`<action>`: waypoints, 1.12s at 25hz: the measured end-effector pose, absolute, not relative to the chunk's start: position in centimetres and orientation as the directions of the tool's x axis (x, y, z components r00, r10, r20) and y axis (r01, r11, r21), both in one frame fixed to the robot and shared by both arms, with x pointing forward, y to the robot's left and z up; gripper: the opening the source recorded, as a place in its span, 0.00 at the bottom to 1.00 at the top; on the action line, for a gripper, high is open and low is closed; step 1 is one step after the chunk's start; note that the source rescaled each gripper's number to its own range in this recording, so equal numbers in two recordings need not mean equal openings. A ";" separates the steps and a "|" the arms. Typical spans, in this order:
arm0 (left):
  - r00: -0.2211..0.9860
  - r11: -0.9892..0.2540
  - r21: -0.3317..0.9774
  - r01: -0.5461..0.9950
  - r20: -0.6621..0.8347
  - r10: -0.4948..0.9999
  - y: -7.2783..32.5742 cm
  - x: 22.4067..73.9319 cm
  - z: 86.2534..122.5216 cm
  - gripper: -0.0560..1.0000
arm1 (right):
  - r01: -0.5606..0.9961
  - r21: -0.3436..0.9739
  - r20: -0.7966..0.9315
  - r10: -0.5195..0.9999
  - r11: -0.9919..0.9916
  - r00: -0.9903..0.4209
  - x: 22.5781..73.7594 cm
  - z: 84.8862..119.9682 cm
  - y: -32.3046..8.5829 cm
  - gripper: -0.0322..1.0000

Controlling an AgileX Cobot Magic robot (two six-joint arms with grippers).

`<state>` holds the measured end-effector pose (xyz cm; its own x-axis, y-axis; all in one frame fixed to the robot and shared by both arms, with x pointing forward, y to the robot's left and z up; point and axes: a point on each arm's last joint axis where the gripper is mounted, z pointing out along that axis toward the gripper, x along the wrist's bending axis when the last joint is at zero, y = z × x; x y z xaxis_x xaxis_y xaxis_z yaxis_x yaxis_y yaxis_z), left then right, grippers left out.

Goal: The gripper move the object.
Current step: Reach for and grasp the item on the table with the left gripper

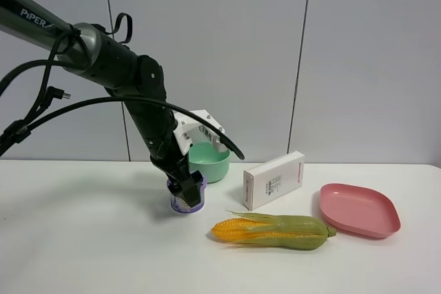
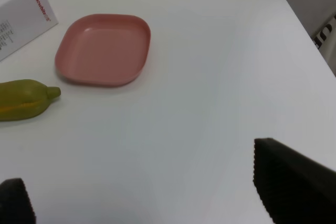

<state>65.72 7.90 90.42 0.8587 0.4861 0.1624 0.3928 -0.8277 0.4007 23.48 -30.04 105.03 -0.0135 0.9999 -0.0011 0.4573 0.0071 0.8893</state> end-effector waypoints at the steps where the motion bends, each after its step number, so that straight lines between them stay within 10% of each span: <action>1: 0.858 -0.827 0.401 0.393 0.163 0.487 7.9 65.8 90.1 0.99 | 0.457 0.889 -0.001 1.000 0.007 -0.013 23.5 105.0 -30.0 1.00; 26: 0.847 -0.820 0.416 0.392 0.185 0.499 7.7 66.4 87.8 1.00 | 0.457 0.889 -0.001 1.000 0.007 -0.013 23.5 105.0 -30.0 1.00; 28: 0.847 -0.820 0.416 0.393 0.184 0.499 7.7 66.4 87.8 0.88 | 0.457 0.889 -0.001 1.000 0.007 -0.013 23.5 105.0 -30.0 1.00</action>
<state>66.40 7.70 87.84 0.8470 0.4987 0.1841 0.3926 -0.8204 0.4156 23.48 -30.04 105.03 -0.0135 0.9999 -0.0011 0.4573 0.0071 0.8893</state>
